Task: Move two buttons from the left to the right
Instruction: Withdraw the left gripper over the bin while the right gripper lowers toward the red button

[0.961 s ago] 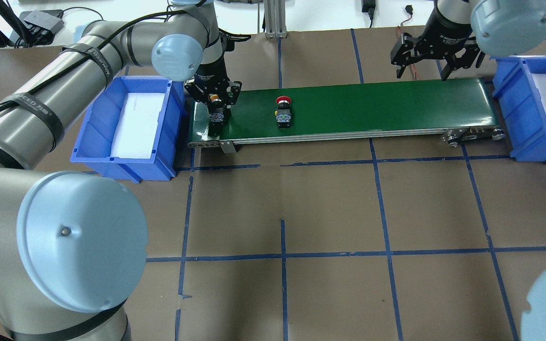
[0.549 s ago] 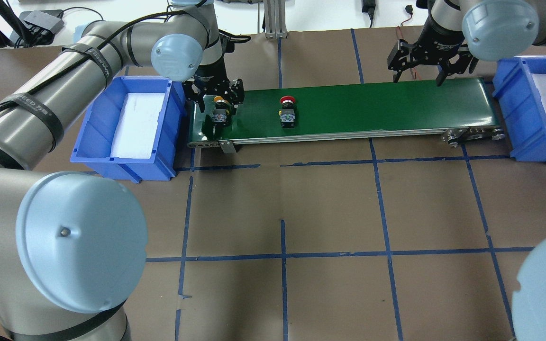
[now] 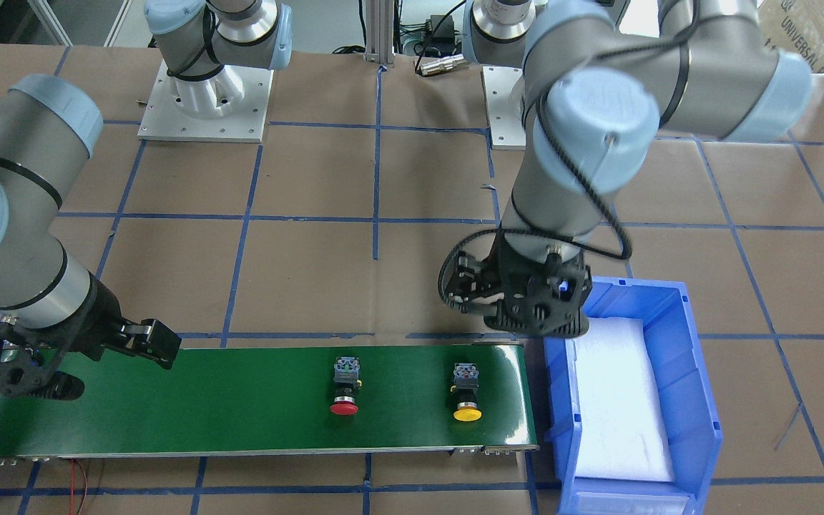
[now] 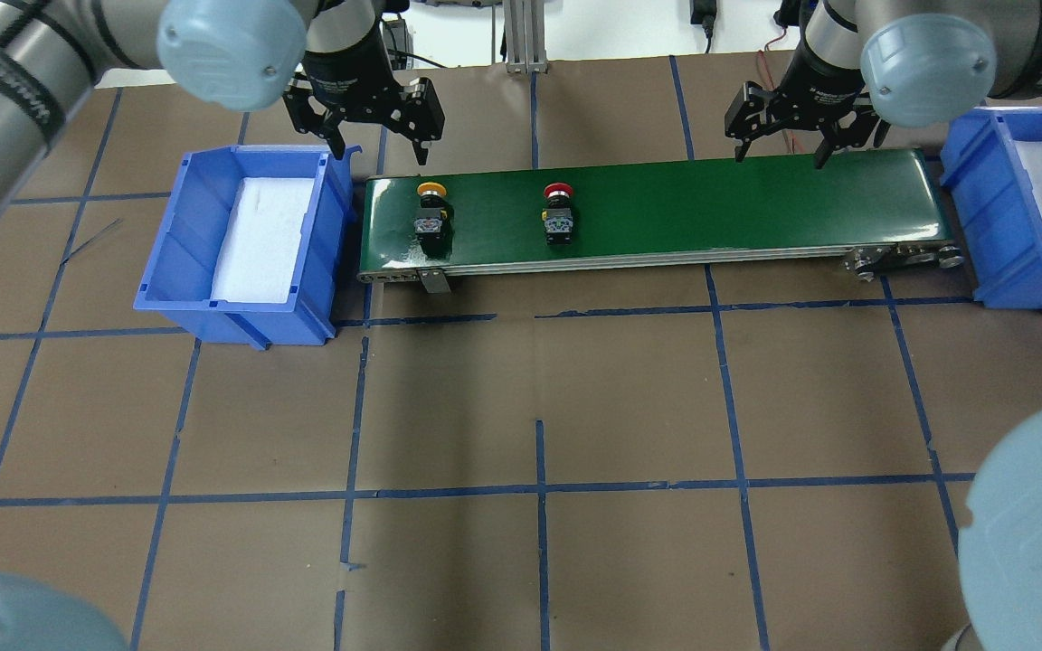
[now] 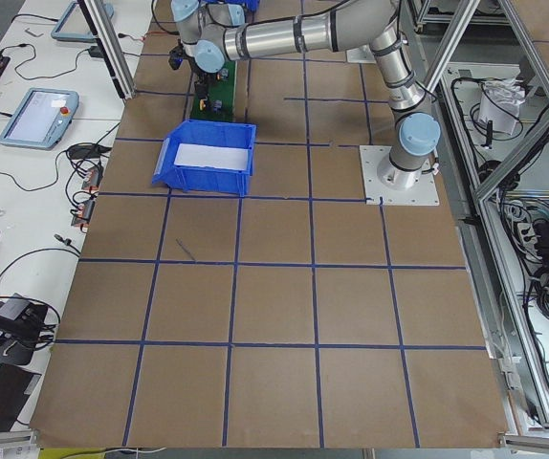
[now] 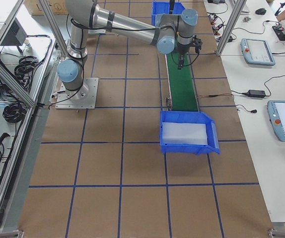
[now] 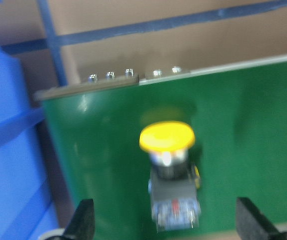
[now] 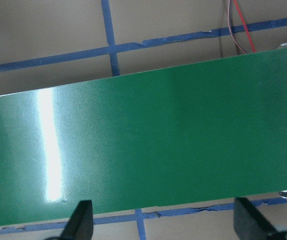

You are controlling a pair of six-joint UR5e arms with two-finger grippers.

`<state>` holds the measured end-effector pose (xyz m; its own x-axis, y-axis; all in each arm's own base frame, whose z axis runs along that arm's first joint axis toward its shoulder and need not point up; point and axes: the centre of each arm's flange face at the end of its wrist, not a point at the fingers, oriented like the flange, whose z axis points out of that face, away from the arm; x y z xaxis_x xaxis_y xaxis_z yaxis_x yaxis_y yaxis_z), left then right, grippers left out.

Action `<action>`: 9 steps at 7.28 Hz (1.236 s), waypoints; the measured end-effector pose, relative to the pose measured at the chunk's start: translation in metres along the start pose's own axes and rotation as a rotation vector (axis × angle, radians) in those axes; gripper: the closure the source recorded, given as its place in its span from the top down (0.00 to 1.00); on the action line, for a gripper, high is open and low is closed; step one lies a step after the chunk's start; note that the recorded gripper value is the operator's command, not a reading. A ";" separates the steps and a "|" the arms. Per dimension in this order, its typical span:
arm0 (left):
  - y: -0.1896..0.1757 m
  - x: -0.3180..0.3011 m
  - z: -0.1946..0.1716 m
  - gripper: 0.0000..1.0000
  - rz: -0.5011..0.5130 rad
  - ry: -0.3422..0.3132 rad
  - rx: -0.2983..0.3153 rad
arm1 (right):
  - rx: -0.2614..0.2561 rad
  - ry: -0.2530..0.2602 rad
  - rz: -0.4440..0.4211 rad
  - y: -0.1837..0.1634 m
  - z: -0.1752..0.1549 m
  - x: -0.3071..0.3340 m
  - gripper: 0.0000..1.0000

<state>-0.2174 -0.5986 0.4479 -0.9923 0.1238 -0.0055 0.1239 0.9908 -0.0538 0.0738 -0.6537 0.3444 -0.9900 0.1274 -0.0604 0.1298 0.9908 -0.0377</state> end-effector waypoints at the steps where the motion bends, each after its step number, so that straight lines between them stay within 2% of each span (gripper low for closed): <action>1: 0.031 -0.001 -0.020 1.00 -0.006 0.003 0.019 | 0.001 -0.013 -0.003 -0.005 0.010 -0.002 0.99; 3: 0.070 -0.008 -0.009 1.00 -0.017 -0.014 -0.026 | -0.005 -0.023 -0.036 -0.007 0.031 -0.014 1.00; 4: 0.080 -0.012 -0.010 1.00 -0.022 -0.022 -0.034 | 0.010 -0.024 -0.055 -0.008 0.039 -0.020 1.00; 7: 0.090 -0.027 -0.018 1.00 -0.044 -0.020 -0.021 | 0.022 -0.026 -0.090 -0.013 0.055 -0.021 1.00; 9: 0.093 -0.031 -0.020 1.00 -0.050 -0.024 -0.025 | 0.022 -0.046 -0.092 -0.012 0.056 -0.026 1.00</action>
<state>-0.1751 -0.5088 0.4631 -0.9970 0.0731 -0.0271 0.0739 0.9968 -0.0298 0.1010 -0.6713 0.2906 -0.9943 0.0329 -0.1017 0.0398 0.9970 -0.0670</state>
